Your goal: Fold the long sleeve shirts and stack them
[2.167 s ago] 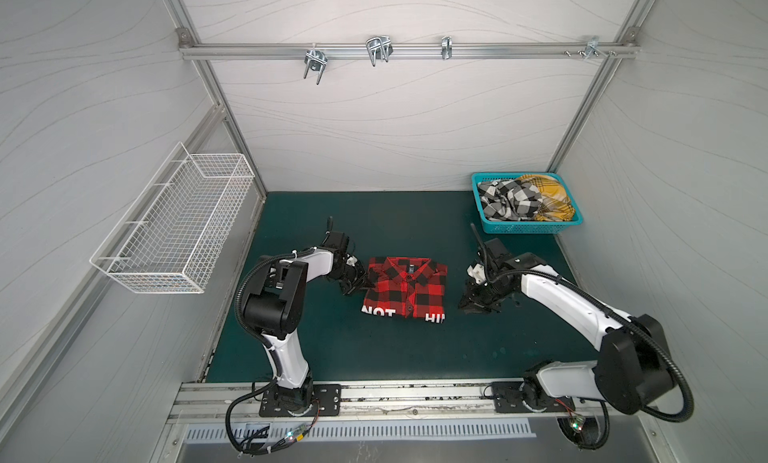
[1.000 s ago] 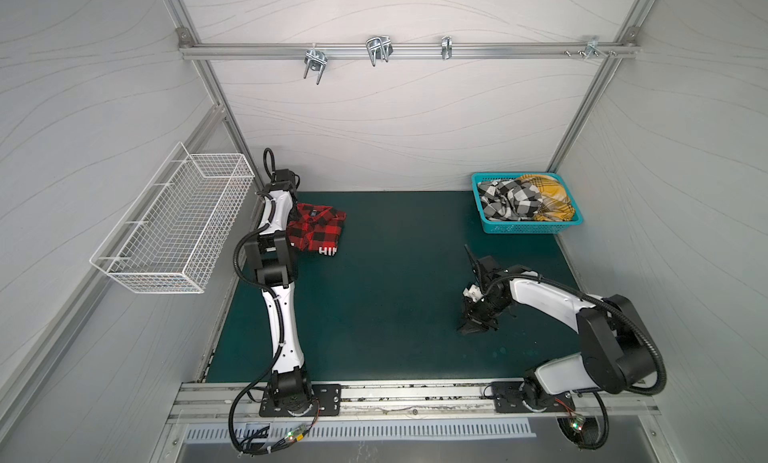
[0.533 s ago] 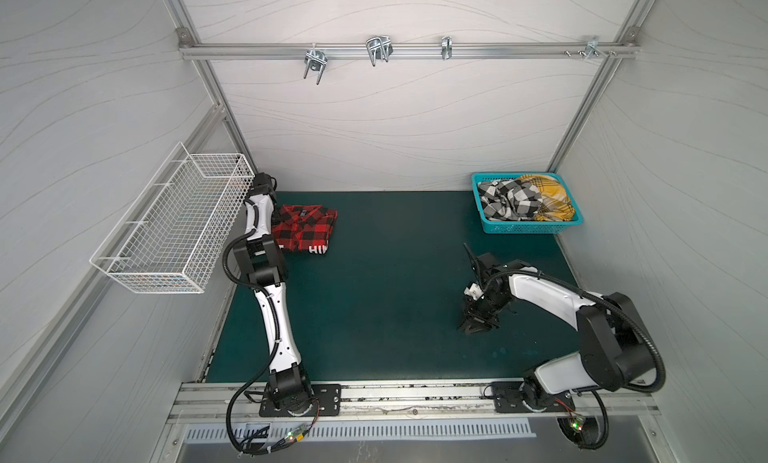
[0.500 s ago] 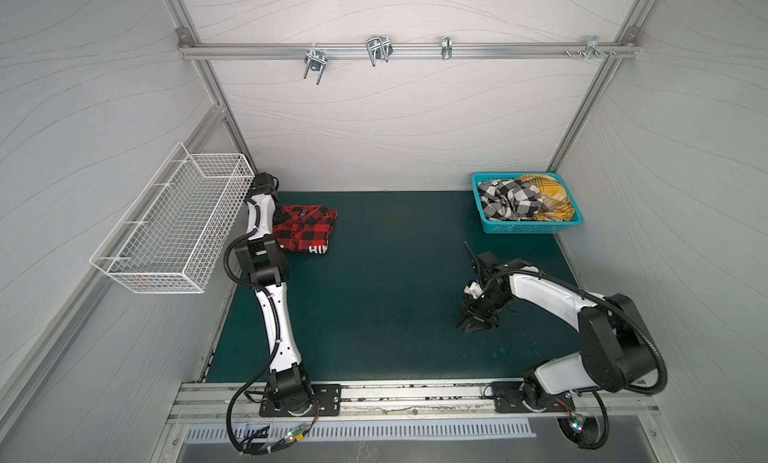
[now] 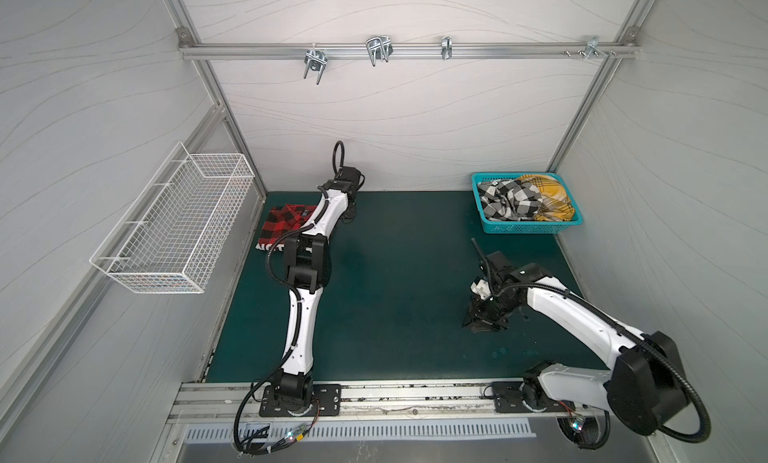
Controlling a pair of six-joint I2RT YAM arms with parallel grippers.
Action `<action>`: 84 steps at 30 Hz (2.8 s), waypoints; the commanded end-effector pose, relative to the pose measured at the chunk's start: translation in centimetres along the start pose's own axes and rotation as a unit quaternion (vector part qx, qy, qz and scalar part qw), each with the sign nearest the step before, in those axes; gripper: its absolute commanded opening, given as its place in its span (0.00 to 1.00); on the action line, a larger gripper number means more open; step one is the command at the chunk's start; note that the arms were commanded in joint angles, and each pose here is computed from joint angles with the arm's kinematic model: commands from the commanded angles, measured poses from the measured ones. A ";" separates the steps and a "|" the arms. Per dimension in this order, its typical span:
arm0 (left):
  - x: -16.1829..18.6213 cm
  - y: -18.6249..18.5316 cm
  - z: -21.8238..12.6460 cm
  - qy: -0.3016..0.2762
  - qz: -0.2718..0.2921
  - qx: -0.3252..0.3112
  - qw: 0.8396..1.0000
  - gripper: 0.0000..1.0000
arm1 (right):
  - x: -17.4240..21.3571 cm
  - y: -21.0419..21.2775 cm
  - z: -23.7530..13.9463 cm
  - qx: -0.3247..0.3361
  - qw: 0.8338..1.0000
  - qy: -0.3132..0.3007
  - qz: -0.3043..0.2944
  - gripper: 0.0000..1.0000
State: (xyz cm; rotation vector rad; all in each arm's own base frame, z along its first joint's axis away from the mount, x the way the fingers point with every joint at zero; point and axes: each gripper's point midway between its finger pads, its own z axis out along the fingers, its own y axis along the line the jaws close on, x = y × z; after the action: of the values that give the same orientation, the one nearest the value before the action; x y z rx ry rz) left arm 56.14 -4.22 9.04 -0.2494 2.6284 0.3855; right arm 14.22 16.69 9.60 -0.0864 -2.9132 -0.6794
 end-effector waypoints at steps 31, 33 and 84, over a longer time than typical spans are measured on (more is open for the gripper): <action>4.8 3.8 -23.5 -0.190 -0.066 0.245 0.949 0.58 | -10.0 1.7 -19.3 -0.008 0.880 -0.475 0.007 0.63; 7.0 6.4 -22.9 -0.230 -0.058 0.196 0.951 0.59 | -10.6 1.2 -19.8 -0.030 0.846 -0.532 0.006 0.74; 13.2 10.8 -4.5 -0.331 -0.077 0.100 0.935 1.00 | -26.2 -10.4 -8.1 0.166 0.776 -0.585 -0.168 0.99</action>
State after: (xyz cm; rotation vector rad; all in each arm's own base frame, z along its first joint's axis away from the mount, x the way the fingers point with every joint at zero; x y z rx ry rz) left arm 39.23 3.18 7.52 -0.2271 2.0048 0.1145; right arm 39.68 3.12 7.41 0.0548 -4.2673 -0.0940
